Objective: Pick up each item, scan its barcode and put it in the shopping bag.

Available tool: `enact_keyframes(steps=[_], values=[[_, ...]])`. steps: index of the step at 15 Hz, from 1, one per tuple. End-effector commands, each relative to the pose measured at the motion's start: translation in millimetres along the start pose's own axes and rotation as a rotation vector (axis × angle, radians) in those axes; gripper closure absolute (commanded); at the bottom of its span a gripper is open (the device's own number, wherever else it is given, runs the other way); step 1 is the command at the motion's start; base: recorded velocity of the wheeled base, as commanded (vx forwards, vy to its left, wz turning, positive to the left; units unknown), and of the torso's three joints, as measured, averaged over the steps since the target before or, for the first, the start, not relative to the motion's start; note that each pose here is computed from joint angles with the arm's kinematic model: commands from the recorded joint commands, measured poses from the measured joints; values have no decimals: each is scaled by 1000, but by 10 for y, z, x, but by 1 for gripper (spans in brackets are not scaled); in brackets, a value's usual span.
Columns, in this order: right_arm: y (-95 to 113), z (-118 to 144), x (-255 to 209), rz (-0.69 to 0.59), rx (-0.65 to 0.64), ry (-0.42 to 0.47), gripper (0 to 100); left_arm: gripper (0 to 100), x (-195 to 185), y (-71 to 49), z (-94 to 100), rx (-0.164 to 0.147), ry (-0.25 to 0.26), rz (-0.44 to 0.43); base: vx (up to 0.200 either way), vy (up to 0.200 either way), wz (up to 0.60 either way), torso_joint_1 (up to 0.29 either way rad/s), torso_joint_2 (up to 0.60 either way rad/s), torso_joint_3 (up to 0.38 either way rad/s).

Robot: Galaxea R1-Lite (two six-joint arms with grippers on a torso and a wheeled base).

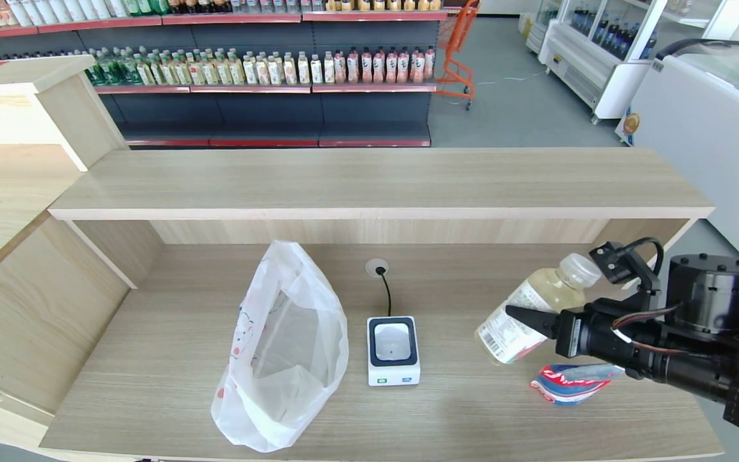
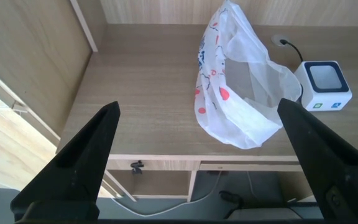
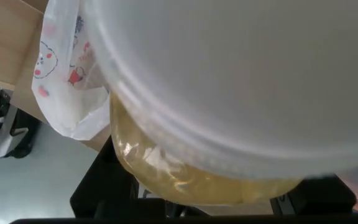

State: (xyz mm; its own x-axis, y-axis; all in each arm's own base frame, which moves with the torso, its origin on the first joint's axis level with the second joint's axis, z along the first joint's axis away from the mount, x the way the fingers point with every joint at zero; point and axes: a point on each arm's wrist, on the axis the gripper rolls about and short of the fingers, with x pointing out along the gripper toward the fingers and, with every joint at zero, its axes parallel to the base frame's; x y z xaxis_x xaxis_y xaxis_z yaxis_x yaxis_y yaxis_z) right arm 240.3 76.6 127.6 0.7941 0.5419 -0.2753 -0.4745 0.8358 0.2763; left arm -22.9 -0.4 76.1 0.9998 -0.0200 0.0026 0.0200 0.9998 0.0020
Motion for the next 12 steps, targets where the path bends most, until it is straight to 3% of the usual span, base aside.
enact_keyframes(steps=[1,4,12], values=[[87,108,-150,19,-13,-57,100,0,0,0,0,0,-1,0,0,0,0,0,0,0],[139,137,-134,41,37,-65,100,0,0,0,-2,1,1,0,0,0,0,0,0,0],[276,93,-59,100,85,-34,100,0,0,0,-2,1,1,2,0,200,0,6,4,-1]])
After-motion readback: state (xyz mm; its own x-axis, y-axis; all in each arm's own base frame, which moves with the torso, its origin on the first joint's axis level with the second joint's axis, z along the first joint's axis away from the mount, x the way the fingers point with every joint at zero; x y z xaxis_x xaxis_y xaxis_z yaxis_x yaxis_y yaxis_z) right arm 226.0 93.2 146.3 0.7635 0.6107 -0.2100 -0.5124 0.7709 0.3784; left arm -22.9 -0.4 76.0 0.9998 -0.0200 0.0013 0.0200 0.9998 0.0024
